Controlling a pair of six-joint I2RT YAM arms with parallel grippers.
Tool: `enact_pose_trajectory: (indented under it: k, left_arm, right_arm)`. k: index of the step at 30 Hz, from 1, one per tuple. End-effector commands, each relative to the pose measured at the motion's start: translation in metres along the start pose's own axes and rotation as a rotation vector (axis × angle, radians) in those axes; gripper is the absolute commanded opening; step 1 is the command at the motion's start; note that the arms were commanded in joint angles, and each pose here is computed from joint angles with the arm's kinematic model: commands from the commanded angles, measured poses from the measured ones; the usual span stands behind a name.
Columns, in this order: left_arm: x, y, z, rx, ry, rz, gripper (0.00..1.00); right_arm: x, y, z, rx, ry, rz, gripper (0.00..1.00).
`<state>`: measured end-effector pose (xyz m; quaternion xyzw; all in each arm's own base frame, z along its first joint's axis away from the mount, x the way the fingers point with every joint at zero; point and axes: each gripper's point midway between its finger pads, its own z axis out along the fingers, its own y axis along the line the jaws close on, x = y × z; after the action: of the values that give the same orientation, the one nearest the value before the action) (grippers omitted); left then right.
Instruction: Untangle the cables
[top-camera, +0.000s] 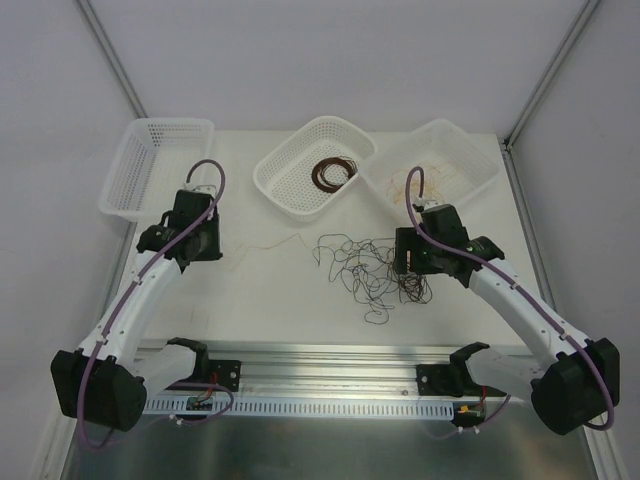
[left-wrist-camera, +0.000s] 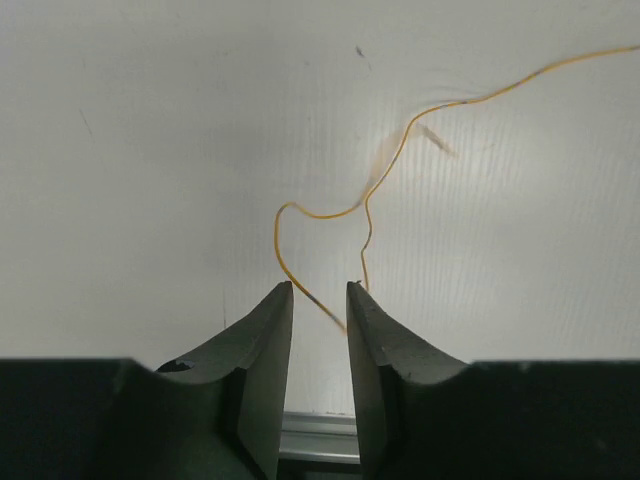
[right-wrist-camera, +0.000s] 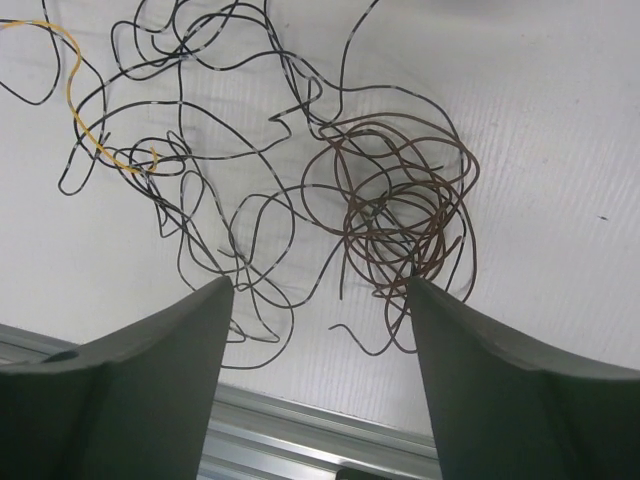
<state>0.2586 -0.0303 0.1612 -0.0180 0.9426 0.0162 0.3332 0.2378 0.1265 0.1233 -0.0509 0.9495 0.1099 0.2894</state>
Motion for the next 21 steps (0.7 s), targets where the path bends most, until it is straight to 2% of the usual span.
enact_pose_trajectory:
  k: [1,3,4,7,11,12,17,21]
  left_arm:
    - [0.014,-0.004,0.015,-0.002,0.052,-0.087,0.31]
    - [0.014,-0.012,0.017,0.034,0.069,-0.099,0.50]
    - [0.009,-0.018,0.016,0.060,0.066,-0.104,0.66]
    - [-0.011,-0.046,0.005,0.194,0.048,-0.191,0.88]
    - [-0.024,-0.088,0.001,0.298,0.075,-0.347,0.90]
    - [-0.028,-0.106,0.000,0.332,0.059,-0.337,0.89]
    - [-0.022,-0.165,0.025,0.378,0.125,-0.444,0.86]
    - [-0.012,-0.193,0.057,0.353,0.180,-0.502,0.81]
  right_arm:
    - [-0.010,-0.002,-0.010,0.020,-0.032,-0.033,0.77]
    - [-0.008,-0.002,-0.010,0.019,-0.022,-0.039,0.79]
    - [-0.008,-0.002,-0.011,0.018,-0.022,-0.043,0.79]
    - [-0.010,-0.003,-0.014,0.031,-0.024,-0.054,0.80]
    - [-0.011,-0.001,-0.016,0.021,-0.036,-0.056,0.80]
    - [-0.011,-0.001,-0.015,0.021,-0.036,-0.057,0.80]
    - [-0.011,0.000,-0.014,0.020,-0.036,-0.058,0.82]
    - [-0.012,0.002,-0.012,0.010,-0.040,-0.058,0.82]
